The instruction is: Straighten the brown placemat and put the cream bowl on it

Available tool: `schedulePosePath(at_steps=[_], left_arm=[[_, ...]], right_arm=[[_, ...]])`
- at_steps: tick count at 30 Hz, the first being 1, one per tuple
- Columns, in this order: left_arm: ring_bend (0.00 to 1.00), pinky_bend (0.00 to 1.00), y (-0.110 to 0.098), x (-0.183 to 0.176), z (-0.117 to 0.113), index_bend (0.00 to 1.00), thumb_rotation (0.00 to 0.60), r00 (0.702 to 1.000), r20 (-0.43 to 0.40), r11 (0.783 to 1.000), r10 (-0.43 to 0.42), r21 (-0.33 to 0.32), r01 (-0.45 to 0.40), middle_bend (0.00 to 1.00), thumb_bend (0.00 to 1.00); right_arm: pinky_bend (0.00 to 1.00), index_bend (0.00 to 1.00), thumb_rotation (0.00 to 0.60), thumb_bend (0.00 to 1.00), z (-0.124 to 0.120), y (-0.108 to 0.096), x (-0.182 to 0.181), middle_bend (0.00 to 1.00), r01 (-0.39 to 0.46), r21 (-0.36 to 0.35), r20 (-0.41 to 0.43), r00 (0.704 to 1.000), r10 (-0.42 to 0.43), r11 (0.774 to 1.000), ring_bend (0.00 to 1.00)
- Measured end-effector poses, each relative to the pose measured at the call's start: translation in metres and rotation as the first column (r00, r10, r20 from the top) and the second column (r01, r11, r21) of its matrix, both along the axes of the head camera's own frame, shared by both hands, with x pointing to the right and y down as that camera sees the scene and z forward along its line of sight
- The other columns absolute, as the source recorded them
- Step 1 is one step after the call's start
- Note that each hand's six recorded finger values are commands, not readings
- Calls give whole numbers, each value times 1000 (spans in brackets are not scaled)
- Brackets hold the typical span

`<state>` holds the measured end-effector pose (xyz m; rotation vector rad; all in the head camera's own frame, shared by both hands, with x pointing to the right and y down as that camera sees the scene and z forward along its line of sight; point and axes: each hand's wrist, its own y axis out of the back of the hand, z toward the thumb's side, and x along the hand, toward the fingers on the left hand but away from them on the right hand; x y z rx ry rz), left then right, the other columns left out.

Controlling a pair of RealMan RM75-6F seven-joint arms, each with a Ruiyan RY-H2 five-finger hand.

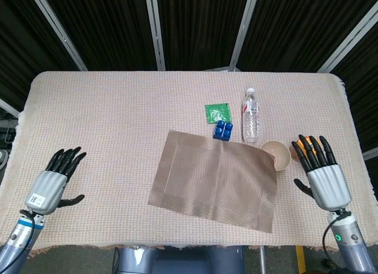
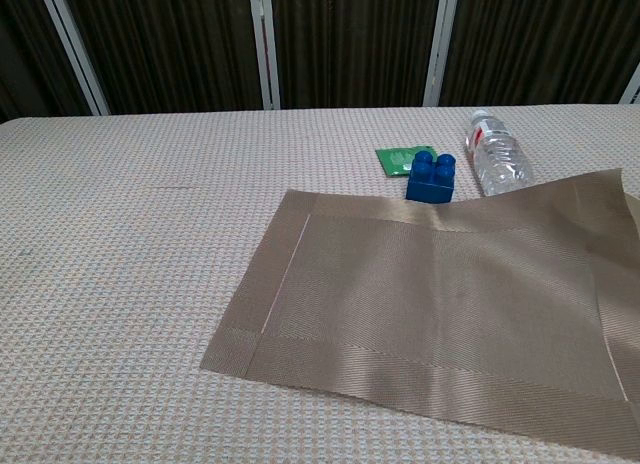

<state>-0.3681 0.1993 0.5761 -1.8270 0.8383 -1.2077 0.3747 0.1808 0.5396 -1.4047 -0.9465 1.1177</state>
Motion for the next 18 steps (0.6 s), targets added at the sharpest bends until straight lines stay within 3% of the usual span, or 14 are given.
schedulePosePath(at_steps=[3, 6, 12, 18], left_arm=[[0, 0, -1, 12, 14, 168, 600, 996, -7, 995, 94, 12, -94, 0, 180], [0, 0, 0, 31, 31, 238, 600, 980, -11, 980, 199, -1, -199, 0, 263], [0, 0, 4, 78, 70, 332, 600, 922, -19, 922, 386, -27, -386, 0, 263], [0, 0, 9, 110, 100, 342, 600, 894, -19, 894, 448, -26, -448, 0, 251]], right_arm=[[0, 0, 600, 0, -7, 13, 15, 0, -108, -35, 80, 991, 111, 993, 0], [0, 0, 600, 0, -9, 20, 22, 0, -164, -42, 102, 981, 168, 985, 0], [0, 0, 600, 0, -4, 26, 27, 0, -199, -51, 83, 976, 203, 979, 0], [0, 0, 600, 0, 4, 26, 30, 0, -199, -102, 95, 973, 209, 975, 0]])
